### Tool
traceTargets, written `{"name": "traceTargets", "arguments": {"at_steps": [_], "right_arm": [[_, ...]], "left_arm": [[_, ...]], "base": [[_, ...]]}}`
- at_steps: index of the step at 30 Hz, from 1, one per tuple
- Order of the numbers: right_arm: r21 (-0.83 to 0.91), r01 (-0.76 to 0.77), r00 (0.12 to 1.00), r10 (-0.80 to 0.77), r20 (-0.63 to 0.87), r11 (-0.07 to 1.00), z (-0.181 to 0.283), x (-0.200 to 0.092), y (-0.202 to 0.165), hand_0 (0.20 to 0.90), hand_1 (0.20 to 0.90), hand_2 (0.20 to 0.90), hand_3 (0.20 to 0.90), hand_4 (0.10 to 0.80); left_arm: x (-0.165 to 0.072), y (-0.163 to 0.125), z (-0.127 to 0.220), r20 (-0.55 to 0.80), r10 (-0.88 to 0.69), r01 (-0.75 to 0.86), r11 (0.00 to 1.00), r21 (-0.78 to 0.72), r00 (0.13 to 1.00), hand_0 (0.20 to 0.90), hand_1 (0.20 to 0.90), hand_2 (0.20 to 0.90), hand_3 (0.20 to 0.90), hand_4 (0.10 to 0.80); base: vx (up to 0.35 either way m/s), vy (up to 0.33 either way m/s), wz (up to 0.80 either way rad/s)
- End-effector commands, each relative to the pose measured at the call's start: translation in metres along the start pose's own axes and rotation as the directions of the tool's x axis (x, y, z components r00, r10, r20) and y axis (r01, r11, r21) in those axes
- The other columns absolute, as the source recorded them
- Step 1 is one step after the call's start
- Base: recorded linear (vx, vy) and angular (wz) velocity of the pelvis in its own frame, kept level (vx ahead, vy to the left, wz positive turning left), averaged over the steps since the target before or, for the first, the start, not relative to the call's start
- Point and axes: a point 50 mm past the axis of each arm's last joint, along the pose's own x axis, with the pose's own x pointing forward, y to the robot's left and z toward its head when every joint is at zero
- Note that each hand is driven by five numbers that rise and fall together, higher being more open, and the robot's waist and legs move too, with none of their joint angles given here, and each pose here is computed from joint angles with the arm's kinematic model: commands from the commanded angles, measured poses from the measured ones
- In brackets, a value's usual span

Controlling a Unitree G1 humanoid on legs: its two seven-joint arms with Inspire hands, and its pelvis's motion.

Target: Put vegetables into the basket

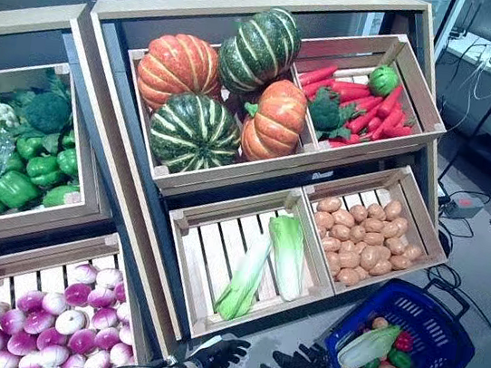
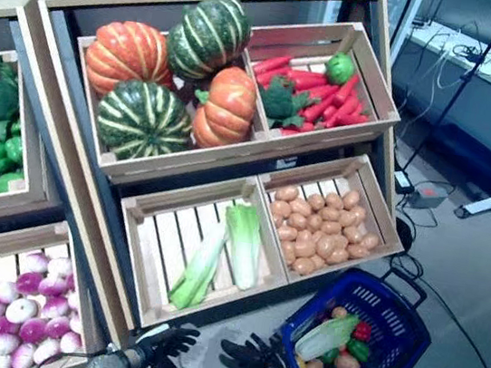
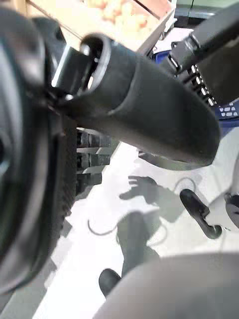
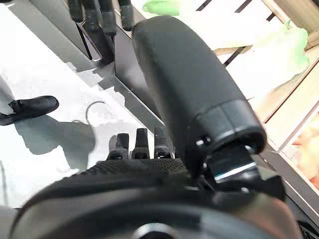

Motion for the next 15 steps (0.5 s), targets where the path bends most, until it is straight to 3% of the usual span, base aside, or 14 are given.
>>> {"name": "traceTargets", "arguments": {"at_steps": [1, 9, 15], "right_arm": [[-0.013, -0.085, 0.994, 0.085, 0.074, 0.996, 0.018, 0.006, 0.034, 0.900, 0.900, 0.900, 0.900, 0.800], [-0.371, 0.017, 0.961, 0.087, 0.261, 0.929, 0.048, 0.002, 0.040, 0.900, 0.900, 0.900, 0.900, 0.800], [-0.423, 0.065, 0.937, 0.090, 0.337, 0.904, 0.063, -0.002, 0.041, 0.900, 0.900, 0.900, 0.900, 0.800]], "left_arm": [[0.014, 0.024, 0.053, 0.204, 0.049, -0.063, 0.996, 0.059, 0.978, 0.900, 0.900, 0.900, 0.900, 0.800], [0.012, 0.028, 0.059, 0.239, 0.086, -0.098, 0.995, 0.036, 0.967, 0.900, 0.900, 0.900, 0.900, 0.800], [0.007, 0.042, 0.074, 0.325, 0.187, -0.171, 0.982, -0.078, 0.927, 0.900, 0.900, 0.900, 0.900, 0.800]], "base": [[0.000, 0.000, 0.00], [0.000, 0.000, 0.00], [0.000, 0.000, 0.00]]}}
